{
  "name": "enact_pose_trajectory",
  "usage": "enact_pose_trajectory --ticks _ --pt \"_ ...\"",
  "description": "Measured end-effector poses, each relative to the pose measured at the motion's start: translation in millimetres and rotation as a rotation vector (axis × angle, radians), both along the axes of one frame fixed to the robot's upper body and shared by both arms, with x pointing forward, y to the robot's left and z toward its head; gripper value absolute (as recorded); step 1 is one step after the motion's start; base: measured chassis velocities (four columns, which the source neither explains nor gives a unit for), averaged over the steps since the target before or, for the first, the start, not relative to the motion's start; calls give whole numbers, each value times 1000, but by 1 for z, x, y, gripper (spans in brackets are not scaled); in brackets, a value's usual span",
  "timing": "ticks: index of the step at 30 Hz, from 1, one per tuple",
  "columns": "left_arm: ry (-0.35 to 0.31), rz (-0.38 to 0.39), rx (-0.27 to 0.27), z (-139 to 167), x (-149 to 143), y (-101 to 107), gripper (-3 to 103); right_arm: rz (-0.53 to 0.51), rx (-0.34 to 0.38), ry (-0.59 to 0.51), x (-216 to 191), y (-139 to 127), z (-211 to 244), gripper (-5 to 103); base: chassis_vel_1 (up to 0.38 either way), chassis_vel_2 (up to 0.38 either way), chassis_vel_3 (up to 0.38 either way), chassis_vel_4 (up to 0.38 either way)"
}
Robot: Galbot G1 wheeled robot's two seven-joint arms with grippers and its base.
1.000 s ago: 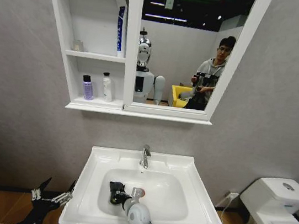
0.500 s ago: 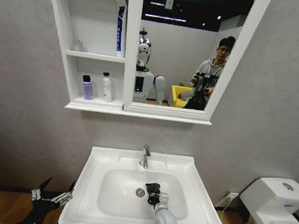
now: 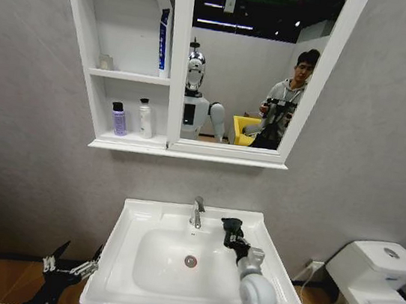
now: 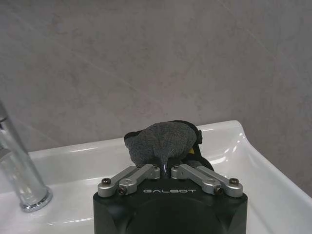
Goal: Move facial cleanser and shampoo from washbasin to cabinet, then wipe washbasin with towel.
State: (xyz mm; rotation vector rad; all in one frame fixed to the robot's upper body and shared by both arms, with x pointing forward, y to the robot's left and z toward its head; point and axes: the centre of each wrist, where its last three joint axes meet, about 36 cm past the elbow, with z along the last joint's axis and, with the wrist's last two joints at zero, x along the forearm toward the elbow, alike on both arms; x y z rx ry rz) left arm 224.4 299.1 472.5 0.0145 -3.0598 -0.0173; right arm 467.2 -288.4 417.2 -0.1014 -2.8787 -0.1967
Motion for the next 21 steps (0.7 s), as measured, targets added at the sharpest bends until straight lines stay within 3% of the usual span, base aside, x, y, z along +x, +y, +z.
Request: enact_pose_trajectory --ticks 2,7,13,20,21 --pt "0 0 0 0 0 0 100 -15 26 37 15 -20 -2 5 0 0 0 0" --pt "0 0 0 0 0 0 100 -27 9 79 32 -48 -13 5 0 0 0 0" --pt "0 0 0 0 0 0 100 -30 8 93 35 -58 -28 5 0 0 0 0" --pt "0 0 0 0 0 0 100 -3 -101 61 34 -71 -52 5 0 0 0 0" --pt "0 0 0 0 0 0 100 8 -109 55 34 -75 -54 15 0 0 0 0"
